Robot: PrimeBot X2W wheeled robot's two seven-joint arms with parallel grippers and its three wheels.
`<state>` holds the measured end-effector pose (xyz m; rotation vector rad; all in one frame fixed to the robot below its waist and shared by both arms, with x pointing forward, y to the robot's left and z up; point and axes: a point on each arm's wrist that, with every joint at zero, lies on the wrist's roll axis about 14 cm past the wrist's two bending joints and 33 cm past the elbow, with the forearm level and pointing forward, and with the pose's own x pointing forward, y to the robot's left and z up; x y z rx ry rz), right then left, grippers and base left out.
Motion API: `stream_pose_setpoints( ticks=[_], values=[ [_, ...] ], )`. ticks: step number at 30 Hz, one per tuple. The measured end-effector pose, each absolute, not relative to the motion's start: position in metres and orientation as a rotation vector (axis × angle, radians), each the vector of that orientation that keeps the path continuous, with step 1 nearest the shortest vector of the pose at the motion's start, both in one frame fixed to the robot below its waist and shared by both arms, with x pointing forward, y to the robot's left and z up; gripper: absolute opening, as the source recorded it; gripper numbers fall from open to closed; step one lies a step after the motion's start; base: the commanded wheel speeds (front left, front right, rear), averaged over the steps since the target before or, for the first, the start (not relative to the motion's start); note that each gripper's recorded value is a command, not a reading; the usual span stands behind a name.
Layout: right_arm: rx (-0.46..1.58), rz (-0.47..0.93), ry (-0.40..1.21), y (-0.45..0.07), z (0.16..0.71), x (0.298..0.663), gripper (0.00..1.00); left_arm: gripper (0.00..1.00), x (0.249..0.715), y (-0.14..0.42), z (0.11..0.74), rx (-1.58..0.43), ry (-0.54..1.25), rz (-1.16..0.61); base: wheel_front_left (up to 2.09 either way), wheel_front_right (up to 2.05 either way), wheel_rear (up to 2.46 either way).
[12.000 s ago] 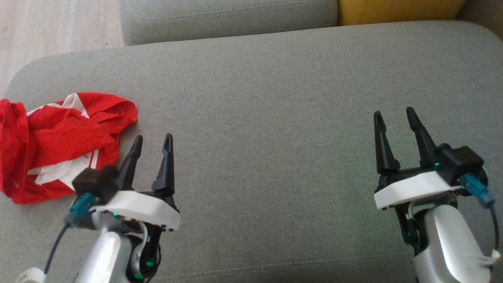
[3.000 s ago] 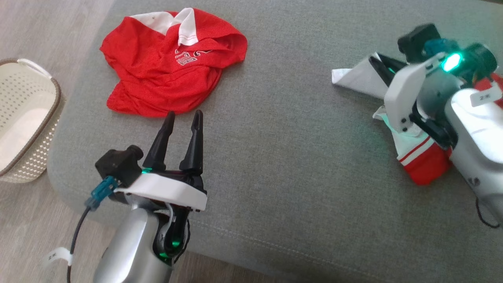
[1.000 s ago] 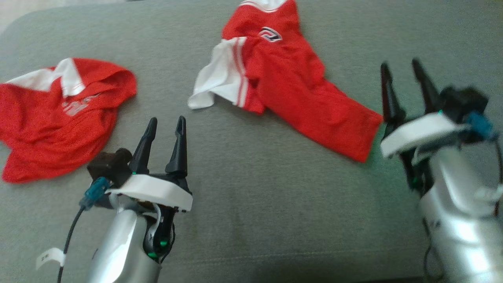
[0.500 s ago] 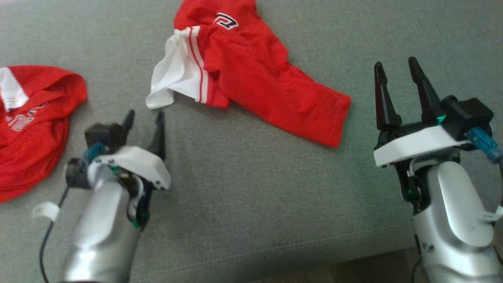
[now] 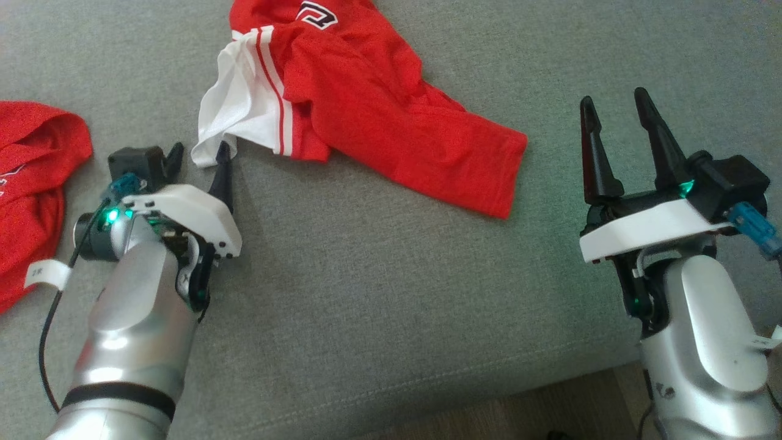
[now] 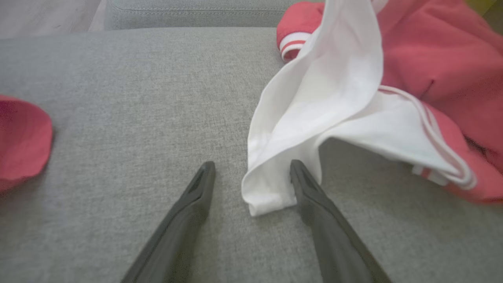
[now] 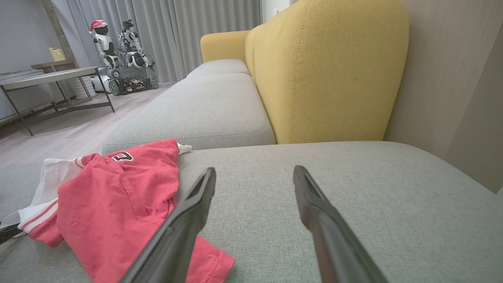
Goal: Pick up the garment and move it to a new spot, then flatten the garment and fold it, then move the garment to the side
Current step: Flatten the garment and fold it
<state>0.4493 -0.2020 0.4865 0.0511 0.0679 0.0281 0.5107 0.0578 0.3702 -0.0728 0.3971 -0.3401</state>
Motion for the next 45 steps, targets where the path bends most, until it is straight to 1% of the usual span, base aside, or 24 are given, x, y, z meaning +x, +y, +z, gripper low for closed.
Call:
stream_pose_setpoints(
  ticks=[3, 4, 5, 11, 17, 19, 20, 23, 28, 33, 41, 42, 44, 45],
  values=[
    [0.050, 0.024, 0.071, -0.203, 0.485, 0.449, 1.00, 1.00, 0.514, 0.055, 0.369, -0.064, 0.405, -0.349, 0.00, 0.00, 0.00],
    [0.050, 0.024, 0.071, -0.204, 0.485, 0.449, 1.00, 0.16, 0.514, 0.054, 0.368, -0.061, 0.410, -0.355, 0.00, 0.00, 0.00],
    [0.050, 0.024, 0.071, -0.204, 0.485, 0.449, 1.00, 0.00, 0.514, 0.053, 0.368, -0.060, 0.410, -0.360, 0.00, 0.00, 0.00],
    [0.051, 0.022, 0.089, -0.204, 0.480, 0.449, 1.00, 0.00, 0.512, 0.052, 0.370, -0.048, 0.389, -0.376, 0.00, 0.00, 0.00],
    [0.026, 0.078, 0.234, -0.185, 0.448, 0.445, 1.00, 0.00, 0.515, 0.068, 0.387, -0.037, 0.321, -0.309, 0.00, 0.00, 0.00],
    [0.015, 0.105, 0.278, -0.178, 0.437, 0.443, 1.00, 0.00, 0.519, 0.073, 0.403, -0.043, 0.267, -0.284, 0.00, 0.00, 0.00],
    [-0.001, 0.125, 0.331, -0.175, 0.424, 0.439, 1.00, 0.00, 0.521, 0.078, 0.419, -0.039, 0.210, -0.263, 0.00, 0.00, 0.00],
    [-0.012, 0.144, 0.392, -0.172, 0.409, 0.437, 1.00, 0.00, 0.517, 0.084, 0.432, -0.039, 0.162, -0.244, 0.00, 0.00, 0.00],
    [-0.012, 0.168, 0.437, -0.168, 0.399, 0.446, 1.00, 0.00, 0.504, 0.090, 0.429, -0.039, 0.161, -0.234, 0.00, 0.00, 0.00],
    [-0.051, 0.186, 0.471, -0.169, 0.390, 0.458, 1.00, 0.00, 0.503, 0.092, 0.426, -0.036, 0.164, -0.233, 0.00, 0.00, 0.00],
    [-0.075, 0.221, 0.531, -0.164, 0.372, 0.461, 1.00, 0.00, 0.501, 0.092, 0.419, -0.039, 0.178, -0.243, 0.00, 0.00, 0.00],
    [-0.076, 0.221, 0.532, -0.164, 0.371, 0.461, 0.77, 0.00, 0.501, 0.092, 0.419, -0.039, 0.179, -0.243, 0.00, 0.00, 0.00],
    [-0.072, 0.224, 0.542, -0.163, 0.368, 0.462, 0.02, 0.00, 0.501, 0.092, 0.418, -0.040, 0.181, -0.243, 0.00, 0.00, 0.00],
    [-0.073, 0.231, 0.540, -0.161, 0.368, 0.463, 0.00, 0.00, 0.501, 0.092, 0.417, -0.040, 0.182, -0.242, 0.00, 0.00, 0.00]
  ],
)
